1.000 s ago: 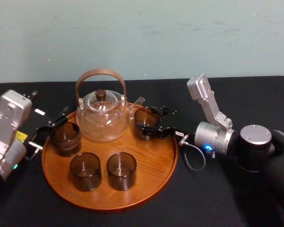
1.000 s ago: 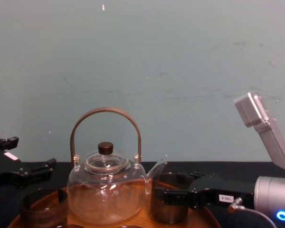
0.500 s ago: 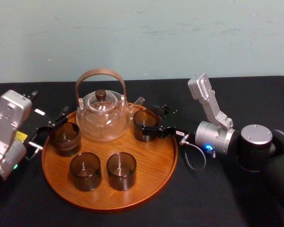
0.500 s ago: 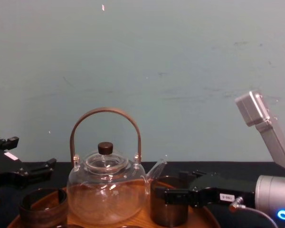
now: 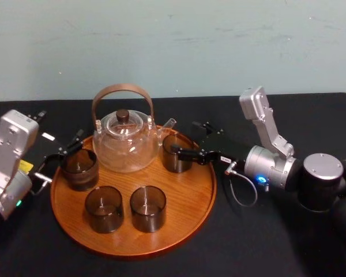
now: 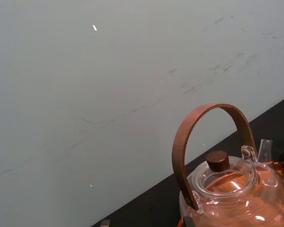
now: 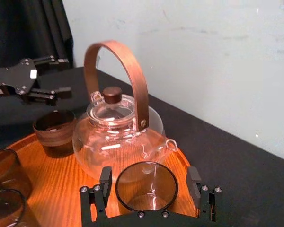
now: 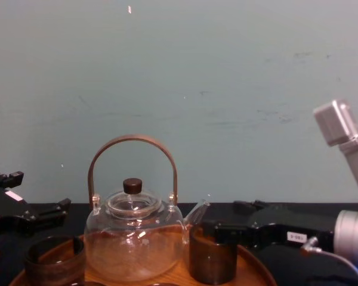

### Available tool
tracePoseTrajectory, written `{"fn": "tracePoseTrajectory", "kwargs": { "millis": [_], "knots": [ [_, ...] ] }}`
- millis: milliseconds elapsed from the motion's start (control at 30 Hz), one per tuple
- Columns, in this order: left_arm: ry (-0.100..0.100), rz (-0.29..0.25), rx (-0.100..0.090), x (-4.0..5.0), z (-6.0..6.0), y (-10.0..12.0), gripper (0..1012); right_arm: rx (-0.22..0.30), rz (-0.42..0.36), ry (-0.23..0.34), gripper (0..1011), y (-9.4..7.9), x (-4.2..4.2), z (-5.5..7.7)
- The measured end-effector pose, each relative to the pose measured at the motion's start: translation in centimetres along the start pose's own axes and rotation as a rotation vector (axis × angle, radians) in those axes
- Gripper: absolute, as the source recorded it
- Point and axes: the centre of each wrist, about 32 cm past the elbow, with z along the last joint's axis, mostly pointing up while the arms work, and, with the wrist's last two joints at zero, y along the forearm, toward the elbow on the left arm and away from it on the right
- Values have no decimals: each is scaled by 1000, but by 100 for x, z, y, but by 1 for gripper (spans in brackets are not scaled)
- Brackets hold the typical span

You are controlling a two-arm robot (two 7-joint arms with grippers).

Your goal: Pick up the glass from the table and place it on the tray.

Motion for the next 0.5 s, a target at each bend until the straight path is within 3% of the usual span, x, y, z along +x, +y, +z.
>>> {"fn": "tracePoseTrajectory", "kwargs": {
  "millis": [333,500],
  "knots": [
    [0,0,0,0,0,0,1001,50,-5,-42,1002,-244,-159,89],
    [0,0,0,0,0,0,1001,73,-76,-75,1002,-495,-262,84]
  ]
}}
